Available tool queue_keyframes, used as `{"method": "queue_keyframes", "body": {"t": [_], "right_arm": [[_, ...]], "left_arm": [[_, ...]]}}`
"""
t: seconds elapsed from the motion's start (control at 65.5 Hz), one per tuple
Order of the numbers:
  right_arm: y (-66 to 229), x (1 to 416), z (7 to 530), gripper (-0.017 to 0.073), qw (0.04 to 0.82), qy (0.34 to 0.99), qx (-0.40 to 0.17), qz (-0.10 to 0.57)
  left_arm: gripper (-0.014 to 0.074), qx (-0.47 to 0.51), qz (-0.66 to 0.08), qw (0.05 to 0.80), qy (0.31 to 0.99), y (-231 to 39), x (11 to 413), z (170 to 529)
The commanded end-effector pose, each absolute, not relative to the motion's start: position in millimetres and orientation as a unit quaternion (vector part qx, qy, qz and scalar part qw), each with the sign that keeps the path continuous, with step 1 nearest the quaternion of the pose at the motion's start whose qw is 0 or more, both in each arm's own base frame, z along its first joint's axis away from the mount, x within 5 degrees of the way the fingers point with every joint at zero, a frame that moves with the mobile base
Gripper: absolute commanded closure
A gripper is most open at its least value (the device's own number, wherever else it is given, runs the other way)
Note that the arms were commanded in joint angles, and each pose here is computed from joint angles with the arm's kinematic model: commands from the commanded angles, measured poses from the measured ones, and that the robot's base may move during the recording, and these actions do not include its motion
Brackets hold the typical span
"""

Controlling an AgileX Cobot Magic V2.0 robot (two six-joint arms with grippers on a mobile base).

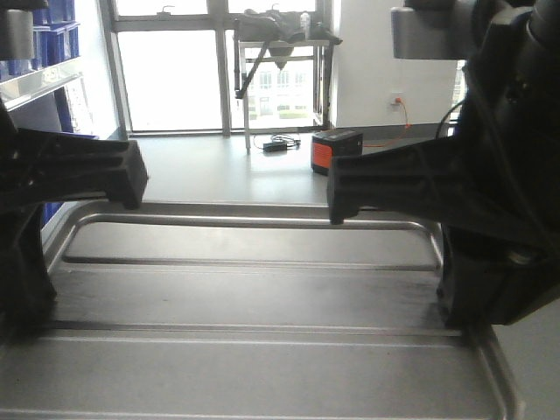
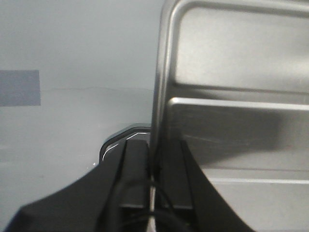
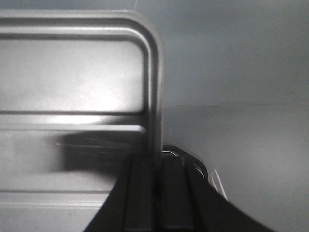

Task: Grab silver tray and place in blue box
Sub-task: 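Hold the tray with both grippers while the base turns away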

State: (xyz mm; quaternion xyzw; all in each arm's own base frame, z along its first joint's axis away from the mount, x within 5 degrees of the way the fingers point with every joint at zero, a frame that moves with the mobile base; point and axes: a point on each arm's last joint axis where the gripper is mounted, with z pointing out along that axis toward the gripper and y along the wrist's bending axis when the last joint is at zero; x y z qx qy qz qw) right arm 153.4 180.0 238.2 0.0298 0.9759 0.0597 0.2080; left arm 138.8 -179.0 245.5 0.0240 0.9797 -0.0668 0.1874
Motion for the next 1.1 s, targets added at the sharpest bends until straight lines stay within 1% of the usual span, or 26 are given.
{"method": "queue_keyframes", "body": {"t": [0.0, 1.085], "right_arm": [[187.0, 156.9, 254.1, 0.0506, 0.242, 0.964, 0.016, 0.109], [187.1, 156.9, 254.2, 0.0506, 0.242, 0.964, 0.016, 0.109]], "left_arm": [[0.0608, 0.025, -0.124, 0.214, 0.969, -187.0, 138.6, 261.7], [0.0608, 0.025, -0.124, 0.214, 0.969, -187.0, 138.6, 261.7]]}}
